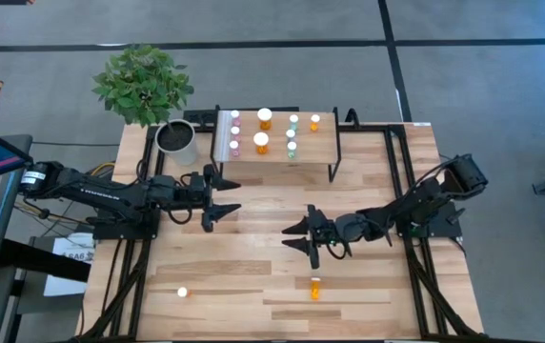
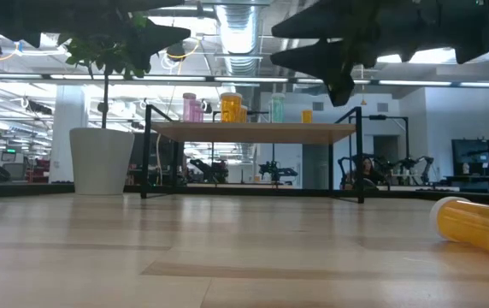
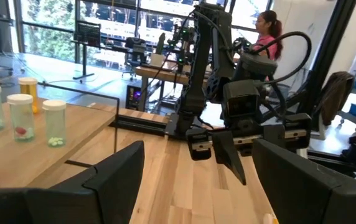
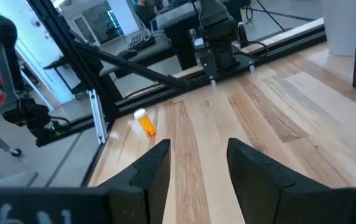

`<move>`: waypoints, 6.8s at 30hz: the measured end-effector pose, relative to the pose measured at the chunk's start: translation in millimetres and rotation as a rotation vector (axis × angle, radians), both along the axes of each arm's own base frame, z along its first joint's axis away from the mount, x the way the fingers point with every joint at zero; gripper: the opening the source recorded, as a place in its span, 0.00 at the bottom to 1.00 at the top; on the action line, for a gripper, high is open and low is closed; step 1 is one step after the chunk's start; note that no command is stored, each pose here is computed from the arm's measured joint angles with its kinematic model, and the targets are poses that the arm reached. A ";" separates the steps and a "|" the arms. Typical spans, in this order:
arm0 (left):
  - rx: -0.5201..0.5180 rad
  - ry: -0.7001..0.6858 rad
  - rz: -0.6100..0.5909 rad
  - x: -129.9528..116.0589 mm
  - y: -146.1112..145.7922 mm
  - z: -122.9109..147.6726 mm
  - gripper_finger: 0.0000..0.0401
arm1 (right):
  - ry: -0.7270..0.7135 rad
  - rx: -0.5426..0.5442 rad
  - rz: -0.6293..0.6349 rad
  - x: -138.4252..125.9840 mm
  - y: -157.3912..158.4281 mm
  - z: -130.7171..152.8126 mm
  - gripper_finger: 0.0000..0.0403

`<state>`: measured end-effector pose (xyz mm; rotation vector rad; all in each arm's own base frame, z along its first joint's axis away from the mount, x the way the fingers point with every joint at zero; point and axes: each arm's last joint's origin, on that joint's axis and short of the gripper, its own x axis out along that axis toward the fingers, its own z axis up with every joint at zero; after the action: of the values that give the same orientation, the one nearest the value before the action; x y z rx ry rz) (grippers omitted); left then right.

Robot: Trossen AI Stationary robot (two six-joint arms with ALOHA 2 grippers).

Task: Pick and place medicine bottles onto shelf by color
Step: Put the left small orange pill bottle on the shelf aligned with the other small orange pill bottle

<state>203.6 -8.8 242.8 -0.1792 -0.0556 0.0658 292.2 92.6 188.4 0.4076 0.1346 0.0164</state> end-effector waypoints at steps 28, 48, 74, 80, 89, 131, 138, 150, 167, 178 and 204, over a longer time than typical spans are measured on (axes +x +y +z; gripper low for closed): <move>0.007 -0.130 -0.301 -4.5 -11.9 18.8 0.71 | 0.153 0.070 0.032 -4.8 7.3 6.0 0.45; 0.070 0.725 -0.448 -41.2 -95.1 37.2 0.64 | 0.110 -0.035 0.095 -13.3 10.8 21.6 0.45; -0.020 1.227 -0.478 -72.5 -176.3 -28.0 0.74 | 0.032 -0.024 -0.061 -20.0 27.6 27.0 0.45; 0.068 1.302 -0.455 -73.7 -189.8 -50.2 0.74 | 0.015 -0.016 -0.063 -20.4 29.1 28.6 0.45; 0.142 1.362 -0.416 -71.1 -197.8 -71.9 0.74 | 0.015 -0.019 -0.080 -20.4 28.5 28.5 0.45; 0.154 1.261 -0.343 -26.2 -170.3 -60.4 0.25 | -0.064 0.018 -0.080 -19.5 28.8 36.9 0.45; 0.197 1.115 -0.370 14.1 -137.2 -17.8 0.27 | -0.027 -0.009 -0.092 -18.3 25.1 33.0 0.45; 0.249 0.935 -0.317 65.1 -50.5 38.0 0.26 | -0.011 -0.113 -0.170 -3.5 -0.1 25.6 0.45; 0.285 0.860 -0.285 74.1 -34.0 49.0 0.26 | 0.010 -0.224 -0.217 66.5 -11.6 23.5 0.65; 0.302 0.838 -0.276 75.7 -33.9 50.5 0.26 | 0.023 -0.136 -0.085 86.9 -21.6 12.5 0.65; 0.300 0.833 -0.292 76.0 -34.4 50.6 0.26 | 0.034 -0.231 -0.066 92.2 -20.6 15.9 0.26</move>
<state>279.6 -43.1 293.3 0.1503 0.7870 -0.1617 384.4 72.0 204.3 0.1812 0.1547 -0.0704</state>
